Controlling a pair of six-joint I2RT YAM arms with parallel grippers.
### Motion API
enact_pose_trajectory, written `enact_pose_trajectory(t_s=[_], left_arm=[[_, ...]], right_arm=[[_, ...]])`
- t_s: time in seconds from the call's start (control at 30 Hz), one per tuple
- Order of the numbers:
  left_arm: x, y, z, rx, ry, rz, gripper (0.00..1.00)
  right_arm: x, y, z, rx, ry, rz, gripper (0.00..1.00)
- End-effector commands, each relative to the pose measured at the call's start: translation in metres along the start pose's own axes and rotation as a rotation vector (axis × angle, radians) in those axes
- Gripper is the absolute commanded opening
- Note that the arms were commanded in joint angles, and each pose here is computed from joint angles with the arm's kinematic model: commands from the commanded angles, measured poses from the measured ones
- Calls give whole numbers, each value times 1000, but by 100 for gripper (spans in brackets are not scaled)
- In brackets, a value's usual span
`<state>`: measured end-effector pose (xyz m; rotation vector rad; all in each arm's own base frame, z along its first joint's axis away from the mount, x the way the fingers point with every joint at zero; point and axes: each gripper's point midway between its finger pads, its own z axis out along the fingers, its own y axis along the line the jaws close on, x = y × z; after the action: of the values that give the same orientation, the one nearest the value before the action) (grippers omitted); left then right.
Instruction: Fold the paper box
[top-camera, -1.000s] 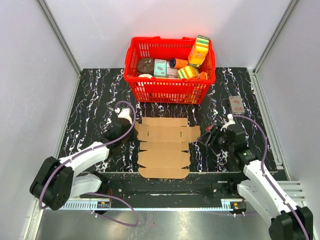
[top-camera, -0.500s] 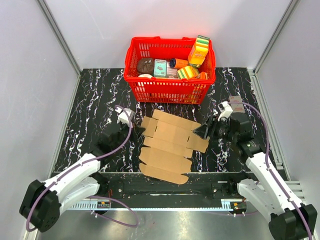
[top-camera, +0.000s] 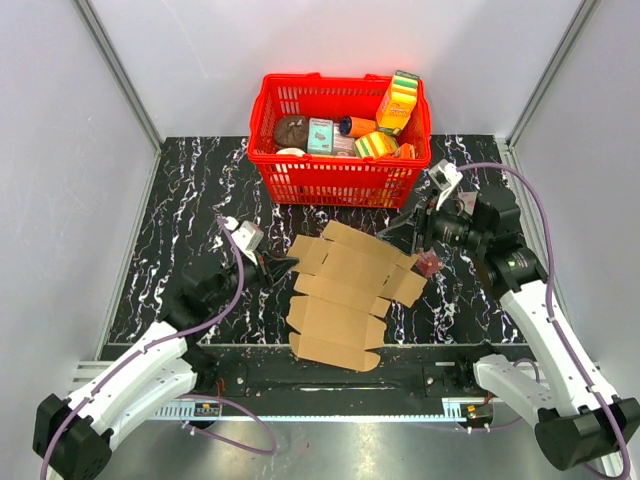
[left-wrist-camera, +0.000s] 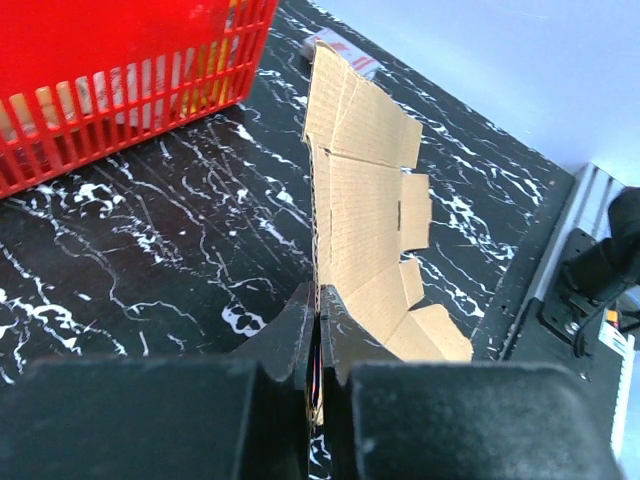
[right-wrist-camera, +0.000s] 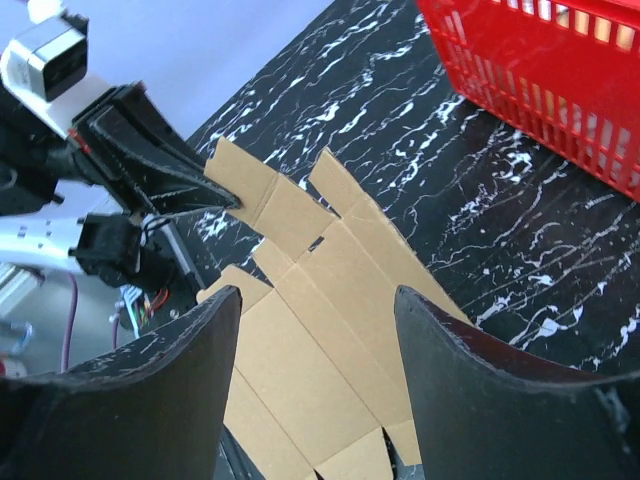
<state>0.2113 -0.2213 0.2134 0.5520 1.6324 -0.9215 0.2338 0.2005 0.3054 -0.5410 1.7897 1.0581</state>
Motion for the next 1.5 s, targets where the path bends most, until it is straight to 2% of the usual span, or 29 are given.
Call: enact_pose_trajectory(t_s=[0.0,0.27,0.5,0.67,1.03,1.3,1.47], left_arm=[[-36,-32,-2,146,-62,59,0],[-49,-45,-5,201,-73,81,0],[-45,-42,-4,192,-53,78,0],[-45,-43,-2,200,-44,76,0],[-48,-47,-7,209,-43,79,0],[-50,-45,-7,193,-52,83,0],[-52,-45,-8,191,-61,87,0]], right_arm=[[-5,22,-1,-142,66,-137,69],[10,16,6,-201,130,-195,69],[24,-10,24,-195,66,-307,69],[42,-27,30,-201,142,-393,72],[55,-54,45,-176,176,-470,74],[70,-48,49,-263,209,-416,69],[72,-51,52,-269,212,-401,55]])
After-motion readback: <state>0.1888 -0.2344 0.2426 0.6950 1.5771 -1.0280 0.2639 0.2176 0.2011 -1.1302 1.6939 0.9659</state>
